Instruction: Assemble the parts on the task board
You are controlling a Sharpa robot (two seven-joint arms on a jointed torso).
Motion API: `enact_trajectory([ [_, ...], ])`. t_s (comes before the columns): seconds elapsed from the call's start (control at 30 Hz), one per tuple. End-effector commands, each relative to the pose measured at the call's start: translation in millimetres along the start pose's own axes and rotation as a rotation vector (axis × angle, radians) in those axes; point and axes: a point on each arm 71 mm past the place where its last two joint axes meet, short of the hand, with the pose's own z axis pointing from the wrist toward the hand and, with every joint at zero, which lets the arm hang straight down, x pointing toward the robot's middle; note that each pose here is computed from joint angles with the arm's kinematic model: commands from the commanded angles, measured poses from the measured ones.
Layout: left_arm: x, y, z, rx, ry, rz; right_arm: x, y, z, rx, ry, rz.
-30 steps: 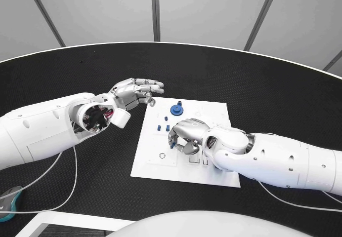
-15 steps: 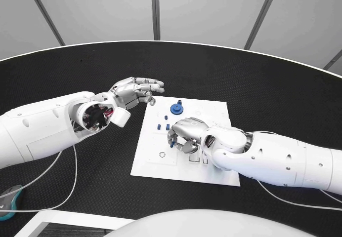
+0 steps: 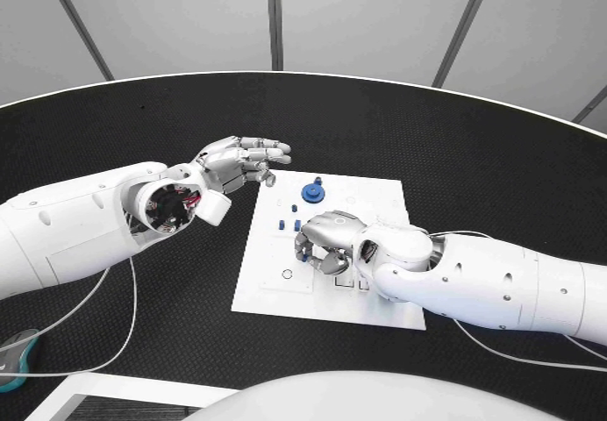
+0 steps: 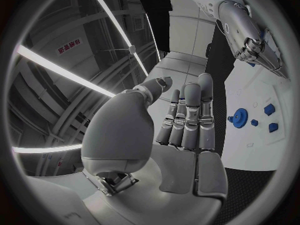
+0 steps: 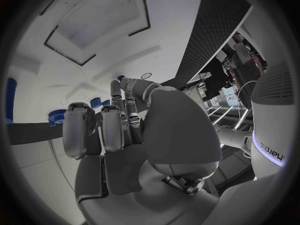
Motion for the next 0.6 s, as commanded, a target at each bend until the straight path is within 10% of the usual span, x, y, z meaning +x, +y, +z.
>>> enact_trajectory([
  [0.03,-0.1,0.0,-0.1,0.0,0.0,0.0,0.3,-0.3,-0.1,0.002,0.003,0.0],
  [0.6,-1.5,0.1,-0.6,-0.003,-0.003,0.0,-1.5,-3.5,-7.3,0.016,-0.017,0.004],
])
